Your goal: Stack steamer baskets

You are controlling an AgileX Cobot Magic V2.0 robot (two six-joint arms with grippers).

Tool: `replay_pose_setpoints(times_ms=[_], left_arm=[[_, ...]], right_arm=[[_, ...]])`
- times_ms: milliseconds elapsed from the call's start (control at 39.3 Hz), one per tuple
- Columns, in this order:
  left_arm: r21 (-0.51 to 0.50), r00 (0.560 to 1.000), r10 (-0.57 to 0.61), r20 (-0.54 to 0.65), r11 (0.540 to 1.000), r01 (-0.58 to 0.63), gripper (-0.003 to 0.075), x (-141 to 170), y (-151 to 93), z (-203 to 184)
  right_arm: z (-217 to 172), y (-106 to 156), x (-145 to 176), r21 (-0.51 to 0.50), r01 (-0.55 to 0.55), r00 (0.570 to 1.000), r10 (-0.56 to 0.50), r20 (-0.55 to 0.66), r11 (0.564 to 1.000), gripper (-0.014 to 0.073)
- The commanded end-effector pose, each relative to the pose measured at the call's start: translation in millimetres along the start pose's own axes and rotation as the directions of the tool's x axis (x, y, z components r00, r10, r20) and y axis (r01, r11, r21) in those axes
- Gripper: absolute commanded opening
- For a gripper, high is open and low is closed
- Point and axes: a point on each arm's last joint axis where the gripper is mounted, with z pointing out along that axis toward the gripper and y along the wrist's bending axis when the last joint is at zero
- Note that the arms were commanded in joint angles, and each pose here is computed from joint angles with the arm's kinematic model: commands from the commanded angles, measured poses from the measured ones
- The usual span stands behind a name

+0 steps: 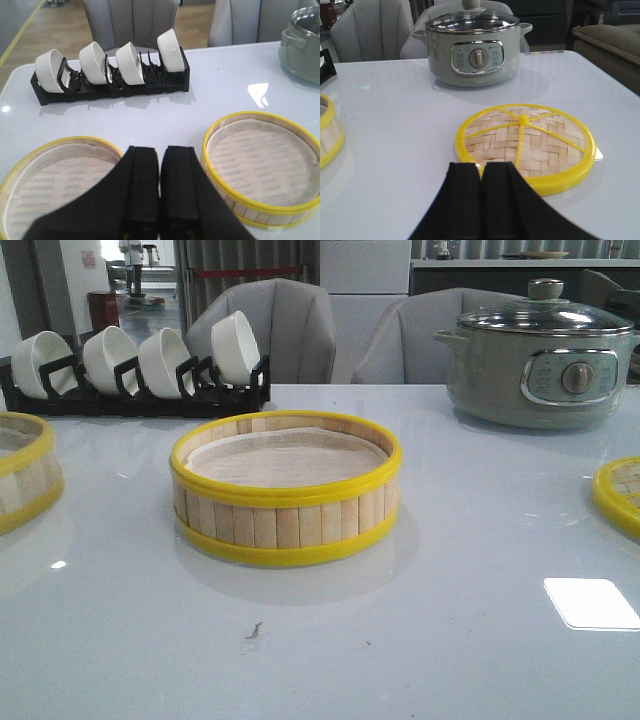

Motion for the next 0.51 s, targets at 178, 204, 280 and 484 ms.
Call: replay_pose_setpoints(times_ms=[178, 204, 280, 484], left_arm=[[-0.059, 0.992, 0.059, -0.109, 0.996, -0.066, 0.0088, -87, 5, 23], [-0.062, 0.992, 0.061, -0.111, 0.996, -0.069, 0.0088, -89, 6, 25], [-0.062, 0.991, 0.061, -0.116, 0.996, -0.069, 0.0088, -89, 6, 28], [-0.056, 0.988, 0.089, -0.129, 0.994, -0.096, 0.0087, -88, 5, 28]], right_arm=[[-3, 1, -13, -0.008, 0.009, 0.993, -0.008, 0.118, 1.000, 0.0057], [-3, 1, -13, -0.008, 0.009, 0.993, -0.008, 0.118, 1.000, 0.0057], [-3, 1, -13, -0.008, 0.009, 0.993, -0.008, 0.118, 1.000, 0.0057], [-3, 1, -13, -0.008, 0.009, 0.993, -0.008, 0.118, 1.000, 0.0057]])
